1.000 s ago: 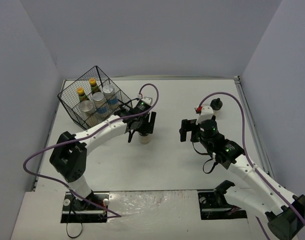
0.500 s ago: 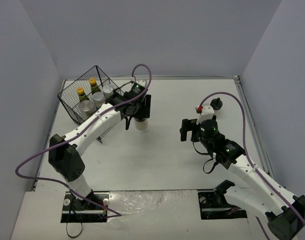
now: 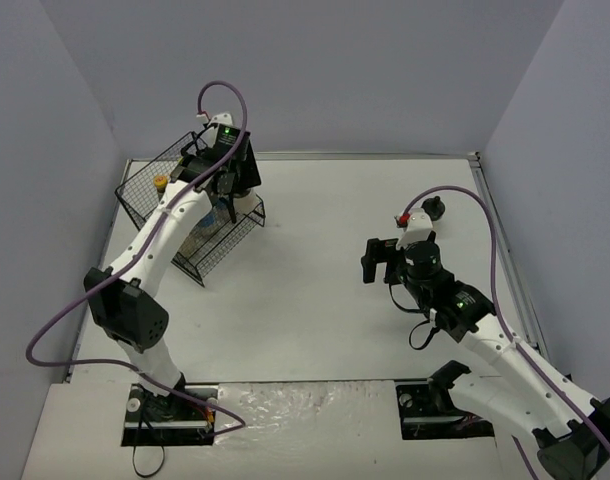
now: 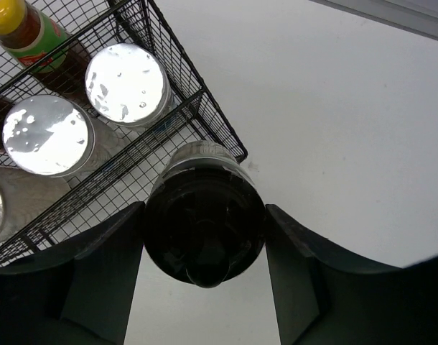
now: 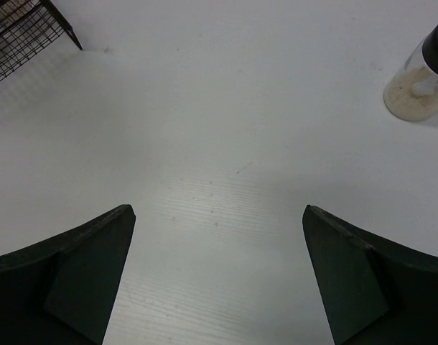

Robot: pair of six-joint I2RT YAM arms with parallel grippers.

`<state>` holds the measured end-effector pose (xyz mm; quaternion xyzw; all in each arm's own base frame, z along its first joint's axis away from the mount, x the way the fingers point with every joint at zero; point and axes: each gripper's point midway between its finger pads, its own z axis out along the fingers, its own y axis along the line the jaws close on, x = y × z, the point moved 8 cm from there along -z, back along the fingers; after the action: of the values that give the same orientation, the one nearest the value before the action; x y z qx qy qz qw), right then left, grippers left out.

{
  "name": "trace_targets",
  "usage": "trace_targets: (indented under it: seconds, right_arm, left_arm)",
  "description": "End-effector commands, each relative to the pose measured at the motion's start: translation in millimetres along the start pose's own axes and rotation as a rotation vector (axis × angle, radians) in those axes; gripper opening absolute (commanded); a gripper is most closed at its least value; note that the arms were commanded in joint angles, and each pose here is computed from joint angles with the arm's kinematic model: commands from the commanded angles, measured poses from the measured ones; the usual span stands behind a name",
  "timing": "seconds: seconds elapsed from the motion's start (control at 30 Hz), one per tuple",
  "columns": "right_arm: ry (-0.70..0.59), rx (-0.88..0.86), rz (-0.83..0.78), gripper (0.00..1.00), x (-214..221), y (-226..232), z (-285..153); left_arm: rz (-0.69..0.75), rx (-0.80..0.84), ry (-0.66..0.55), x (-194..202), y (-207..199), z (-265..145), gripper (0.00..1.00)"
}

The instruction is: Organize the condiment bottles

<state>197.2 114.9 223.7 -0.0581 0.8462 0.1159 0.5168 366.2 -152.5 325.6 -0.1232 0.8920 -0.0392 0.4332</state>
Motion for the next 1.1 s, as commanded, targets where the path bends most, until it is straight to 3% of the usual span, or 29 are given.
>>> trace_targets:
  seconds: [0.0,0.47,0.63,0.73,0.93,1.07]
  right_arm:
    - [-0.090,0.018,0.040,1.00,-21.4,-1.2,-8.4]
    - [-0.090,0.021,0.047,1.00,-22.1,-2.0,-11.8]
    - [-0.088,0.054,0.054,1.00,-26.9,-2.4,-7.1]
    - [-0.088,0.096,0.065,1.00,-35.0,-3.0,-1.2]
    - [-0.053,0.242,0.118,1.00,-53.5,-21.5,21.1]
    - [-0.055,0.353,0.194,1.00,-67.6,-55.8,31.9]
  left_arm:
    - [-0.129,-0.042,-0.140,-34.1,1.3,15.8,0.00]
    - [-0.132,-0.122,-0.034,2.5,10.2,86.1,0.03]
    - [-0.130,-0.123,0.014,13.1,11.2,96.3,0.23]
    - [-0.130,-0.126,0.033,15.6,14.3,94.1,0.51]
    - [-0.127,-0.128,0.060,21.2,24.2,80.2,0.94]
    - [-0.126,-0.084,0.078,21.6,25.4,61.0,0.97]
